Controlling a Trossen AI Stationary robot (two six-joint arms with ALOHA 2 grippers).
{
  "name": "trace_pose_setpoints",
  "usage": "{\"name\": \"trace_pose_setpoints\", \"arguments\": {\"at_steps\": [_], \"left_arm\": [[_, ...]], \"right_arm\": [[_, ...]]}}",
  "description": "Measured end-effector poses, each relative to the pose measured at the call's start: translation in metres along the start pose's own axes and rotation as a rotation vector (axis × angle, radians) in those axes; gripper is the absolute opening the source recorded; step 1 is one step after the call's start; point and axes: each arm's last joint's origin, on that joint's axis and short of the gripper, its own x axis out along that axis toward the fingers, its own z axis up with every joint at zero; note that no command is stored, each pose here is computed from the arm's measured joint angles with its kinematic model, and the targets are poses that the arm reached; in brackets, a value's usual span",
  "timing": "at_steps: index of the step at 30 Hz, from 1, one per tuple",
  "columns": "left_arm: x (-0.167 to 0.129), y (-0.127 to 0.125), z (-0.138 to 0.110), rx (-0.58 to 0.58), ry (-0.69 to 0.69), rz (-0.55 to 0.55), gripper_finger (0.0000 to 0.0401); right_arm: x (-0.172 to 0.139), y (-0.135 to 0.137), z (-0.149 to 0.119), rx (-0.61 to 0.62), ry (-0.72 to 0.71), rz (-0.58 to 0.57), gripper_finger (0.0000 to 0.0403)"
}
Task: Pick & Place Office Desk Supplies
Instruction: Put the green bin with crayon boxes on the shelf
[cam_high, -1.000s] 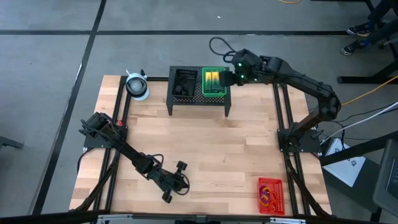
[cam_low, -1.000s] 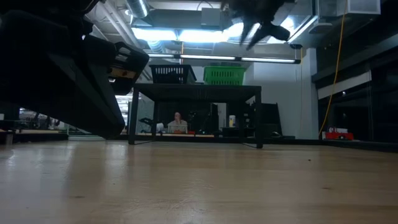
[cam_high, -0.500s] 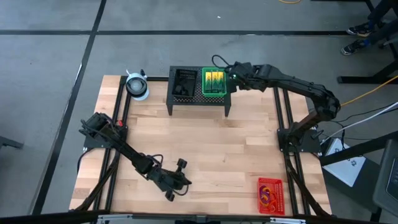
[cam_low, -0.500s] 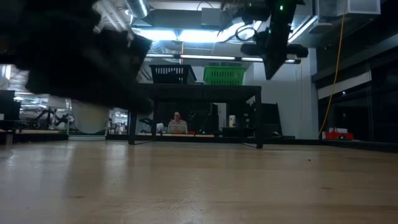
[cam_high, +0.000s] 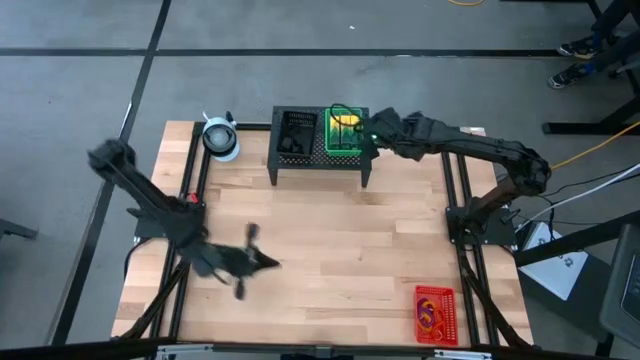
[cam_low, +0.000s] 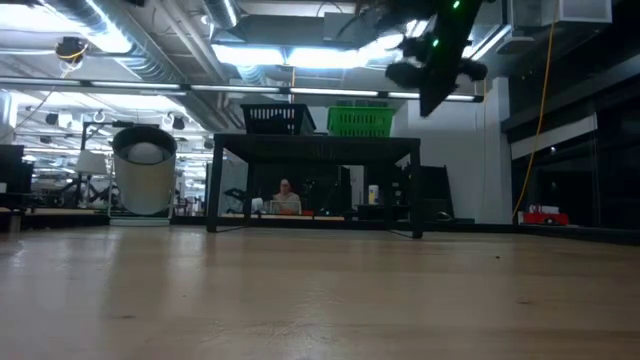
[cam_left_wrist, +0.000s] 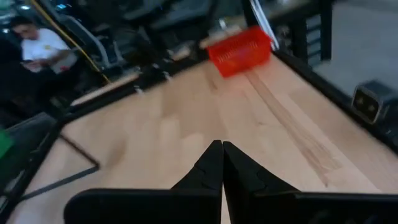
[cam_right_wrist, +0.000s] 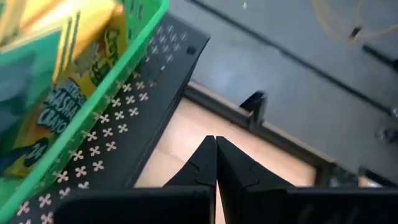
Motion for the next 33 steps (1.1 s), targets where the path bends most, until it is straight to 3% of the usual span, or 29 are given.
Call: {"name": "trace_pose_setpoints", "arguments": {"at_steps": [4,9,12,15,19,24,29,33], "left_arm": [[-0.053,0.023,-0.019,-0.102,-0.081,-0.034,0.0003],[-0.093,0.038,-0.033,-0.136,-0.159,-0.135,0.0002],[-0.105,0.043,-0.036,-0.115,-0.162,-0.168,0.0001],[-0.113,0.048,-0.045,-0.096,-0.114,-0.13,0.0001],[-0.118,0.052,-0.06,-0.145,-0.067,-0.064,0.0003],[-0.115,0.048,-0.079,-0.167,-0.096,-0.048,0.0003],[-0.116,0.05,-0.08,-0.226,-0.128,-0.055,0.0002],[-0.119,0.053,-0.071,-0.172,-0.198,-0.027,0.0002]], "right_arm": [[-0.033,-0.017,-0.001,0.012,-0.082,0.023,0.0001],[-0.093,-0.038,-0.013,-0.042,-0.259,0.125,0.0],[-0.132,-0.043,-0.033,-0.09,-0.38,0.19,0.0],[-0.152,-0.055,-0.064,-0.036,-0.492,0.201,0.0],[-0.13,-0.066,-0.121,0.084,-0.529,0.254,0.0],[-0.077,-0.048,-0.183,0.196,-0.571,0.256,0.0],[-0.051,-0.038,-0.206,0.296,-0.667,0.217,0.0],[-0.047,-0.035,-0.208,0.28,-0.691,0.2,0.0]]}}
